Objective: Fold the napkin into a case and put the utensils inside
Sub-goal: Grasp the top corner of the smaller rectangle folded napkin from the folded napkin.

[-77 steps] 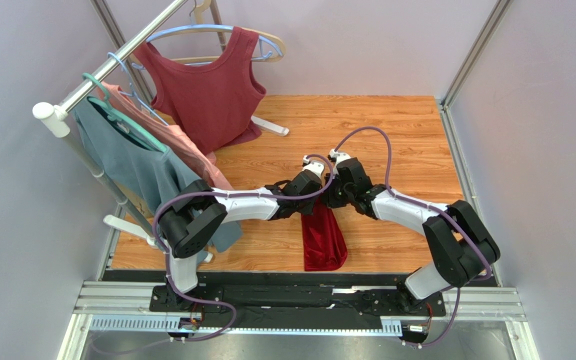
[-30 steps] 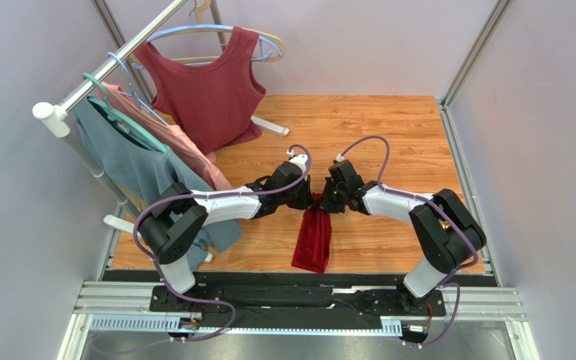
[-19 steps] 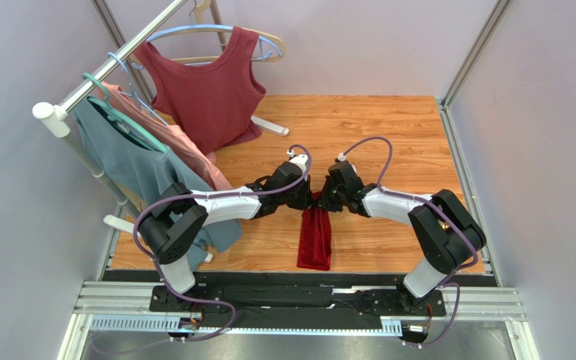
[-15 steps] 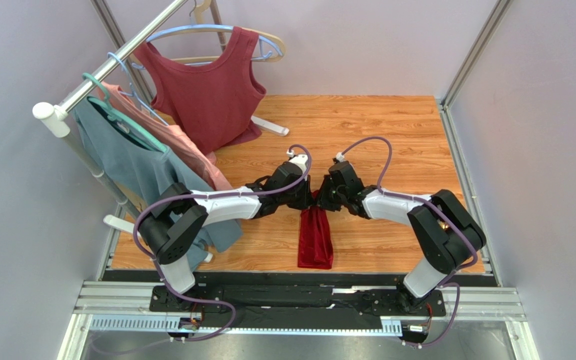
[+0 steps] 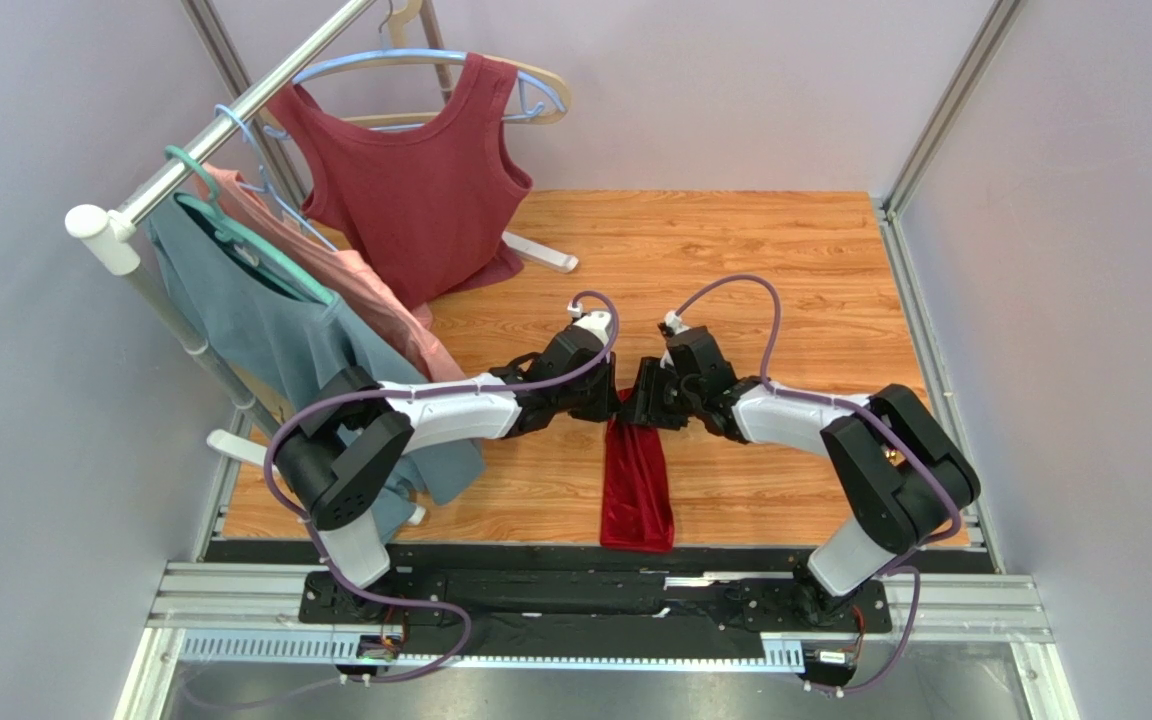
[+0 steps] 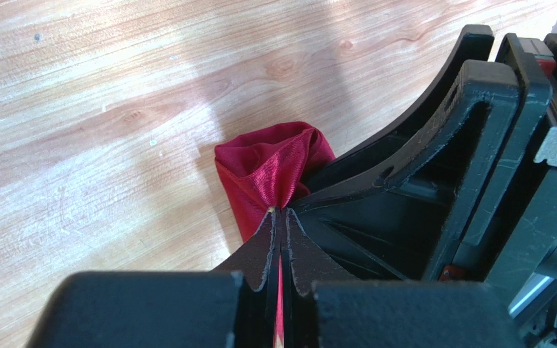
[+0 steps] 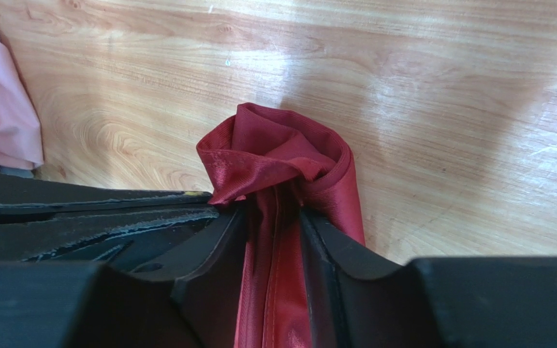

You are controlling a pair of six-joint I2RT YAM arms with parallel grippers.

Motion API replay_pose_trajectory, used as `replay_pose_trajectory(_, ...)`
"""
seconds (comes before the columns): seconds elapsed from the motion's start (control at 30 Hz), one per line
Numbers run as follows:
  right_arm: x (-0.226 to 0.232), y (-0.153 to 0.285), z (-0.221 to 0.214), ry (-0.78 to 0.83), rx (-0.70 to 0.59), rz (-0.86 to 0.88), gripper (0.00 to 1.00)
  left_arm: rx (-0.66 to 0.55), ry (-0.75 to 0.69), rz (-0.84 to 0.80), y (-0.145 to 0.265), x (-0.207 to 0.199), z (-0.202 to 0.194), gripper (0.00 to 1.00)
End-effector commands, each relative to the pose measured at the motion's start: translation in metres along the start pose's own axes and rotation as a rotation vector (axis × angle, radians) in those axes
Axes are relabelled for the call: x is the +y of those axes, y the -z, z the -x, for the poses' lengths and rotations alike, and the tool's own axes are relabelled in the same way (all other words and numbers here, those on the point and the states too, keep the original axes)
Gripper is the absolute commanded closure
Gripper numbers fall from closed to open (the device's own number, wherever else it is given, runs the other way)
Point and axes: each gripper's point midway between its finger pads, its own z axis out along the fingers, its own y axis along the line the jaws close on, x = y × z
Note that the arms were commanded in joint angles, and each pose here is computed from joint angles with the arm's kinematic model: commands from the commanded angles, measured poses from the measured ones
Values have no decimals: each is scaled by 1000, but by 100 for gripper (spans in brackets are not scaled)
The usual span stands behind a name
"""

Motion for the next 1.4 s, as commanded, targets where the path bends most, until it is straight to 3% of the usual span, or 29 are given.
replay_pose_trajectory(0.0,28,13,5,85,2,124,61,-35,10,-41,9,-14,11,100)
replay_pose_trajectory(0.13,32,17,2,95,21,156,49,-37,12,-42,10,-15,11,100)
replay_pose_trajectory(0.33,36,27,3,102,13,182,46,-29,13,-54,9,-17,10,100)
replay_pose_trajectory(0.73,24,33,-1,20,8,200,54,-20,9,-72,12,-20,9,100)
replay_pose_trajectory(1.07,13,52,21,-85,-36,238,52,-4,4,-79,9,-20,4,100)
replay_pose_trajectory(1.17,0,49,14,-107,-23,184,62,0,4,-82,9,-20,3,100)
replay_pose_trajectory(1.3,-7,42,5,-121,-1,175,99,4,4,-85,8,-21,3,100)
replay_pose_trajectory(1.37,-6,39,3,-130,5,181,100,4,6,-85,9,-21,2,100)
